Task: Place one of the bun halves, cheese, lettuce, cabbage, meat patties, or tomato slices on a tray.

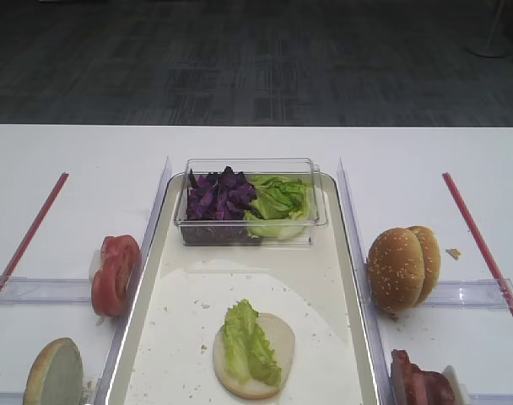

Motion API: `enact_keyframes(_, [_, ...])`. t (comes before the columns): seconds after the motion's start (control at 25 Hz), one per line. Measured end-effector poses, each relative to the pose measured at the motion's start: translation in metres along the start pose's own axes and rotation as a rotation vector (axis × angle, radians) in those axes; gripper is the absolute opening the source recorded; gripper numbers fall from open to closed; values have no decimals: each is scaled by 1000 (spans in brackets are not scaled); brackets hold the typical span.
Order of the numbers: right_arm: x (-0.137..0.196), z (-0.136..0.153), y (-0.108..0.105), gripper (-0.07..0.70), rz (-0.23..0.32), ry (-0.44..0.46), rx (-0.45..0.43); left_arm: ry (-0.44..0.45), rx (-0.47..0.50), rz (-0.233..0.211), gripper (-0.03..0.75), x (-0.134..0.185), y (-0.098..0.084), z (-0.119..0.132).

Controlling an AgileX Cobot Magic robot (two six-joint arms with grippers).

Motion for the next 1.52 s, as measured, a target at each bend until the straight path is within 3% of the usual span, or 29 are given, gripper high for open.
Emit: enact_keyframes(1.52, [0, 0, 0, 598, 1, 0, 2, 0, 0, 0, 554, 0, 0, 0])
Point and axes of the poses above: a point on each arm's last joint axis where the gripper is mounted, z pointing out along that axis toward the gripper, y along the wrist's bending axis when the last joint is at zero, x = y × z, the point moved 7 cm from there along z, pointing out along that axis toward the gripper, and after that the axes turned 13 degrees about z, right-handed, at the moved point
